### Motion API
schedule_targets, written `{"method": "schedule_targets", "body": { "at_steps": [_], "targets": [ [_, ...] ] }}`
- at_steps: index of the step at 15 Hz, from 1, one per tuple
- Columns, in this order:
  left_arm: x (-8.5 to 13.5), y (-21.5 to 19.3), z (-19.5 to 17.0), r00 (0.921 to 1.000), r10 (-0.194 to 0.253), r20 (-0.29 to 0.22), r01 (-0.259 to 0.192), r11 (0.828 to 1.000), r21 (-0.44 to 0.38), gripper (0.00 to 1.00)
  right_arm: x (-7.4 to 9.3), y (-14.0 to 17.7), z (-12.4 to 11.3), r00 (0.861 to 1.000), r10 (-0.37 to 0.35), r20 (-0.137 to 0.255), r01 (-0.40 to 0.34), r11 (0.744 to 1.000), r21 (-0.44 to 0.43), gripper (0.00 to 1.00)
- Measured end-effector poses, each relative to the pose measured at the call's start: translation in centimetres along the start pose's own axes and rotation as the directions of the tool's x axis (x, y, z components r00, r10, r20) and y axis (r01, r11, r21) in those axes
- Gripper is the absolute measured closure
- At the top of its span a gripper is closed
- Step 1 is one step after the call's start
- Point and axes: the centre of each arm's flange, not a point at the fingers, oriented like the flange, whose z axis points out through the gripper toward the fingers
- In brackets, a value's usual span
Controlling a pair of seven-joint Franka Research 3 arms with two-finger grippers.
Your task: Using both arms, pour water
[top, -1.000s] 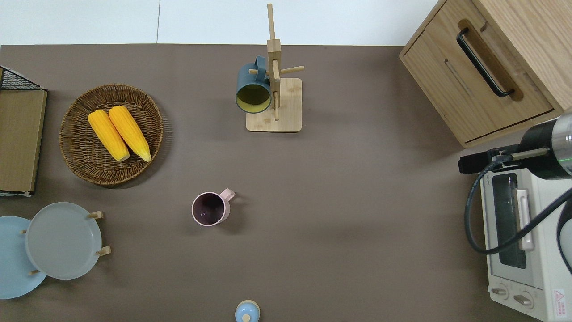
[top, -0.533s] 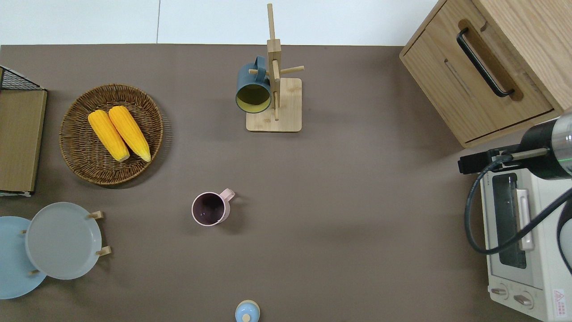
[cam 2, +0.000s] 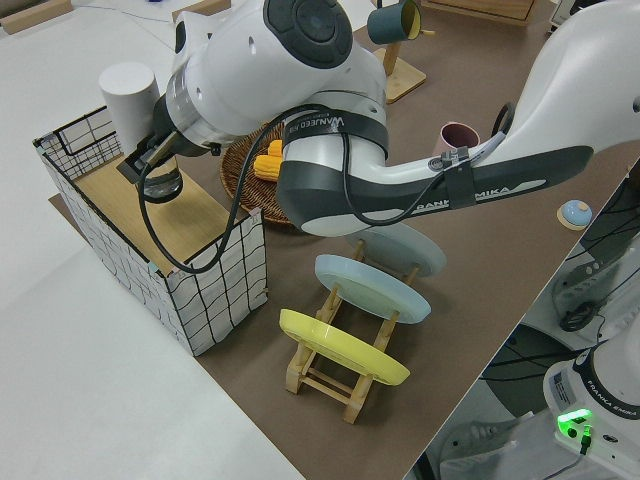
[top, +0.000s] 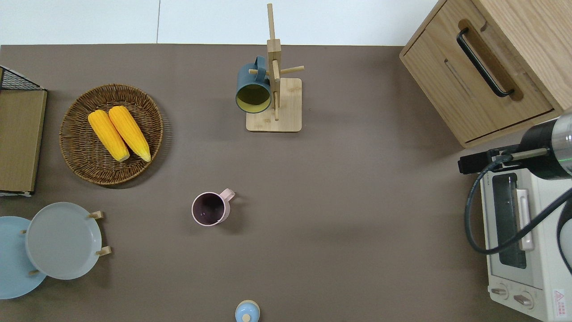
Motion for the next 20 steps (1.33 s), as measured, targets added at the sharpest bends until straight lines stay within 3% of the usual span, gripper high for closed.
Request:
{"method": "schedule_targets", "body": {
  "at_steps": [5, 9, 14, 20],
  "targets": [
    [-1.4, -2.1, 0.8, 0.9987, 0.045, -0.024, -0.046, 0.998, -0.039, 0.34, 0.0, 0.0, 0.0, 1.000, 0.000, 0.000, 0.000, 1.000, 0.000, 0.00],
    [-1.8, -1.7, 1.8, 0.9987, 0.049, -0.011, -0.050, 0.997, -0.053, 0.34, 0.0, 0.0, 0.0, 1.000, 0.000, 0.000, 0.000, 1.000, 0.000, 0.00],
    [-3.0, -2.3, 2.6, 0.9936, 0.107, 0.035, -0.103, 0.988, -0.112, 0.34, 0.0, 0.0, 0.0, 1.000, 0.000, 0.000, 0.000, 1.000, 0.000, 0.00],
    [-3.5, -3.1, 2.5, 0.9916, 0.123, 0.039, -0.118, 0.985, -0.127, 0.34, 0.0, 0.0, 0.0, 1.000, 0.000, 0.000, 0.000, 1.000, 0.000, 0.00]
  ]
}}
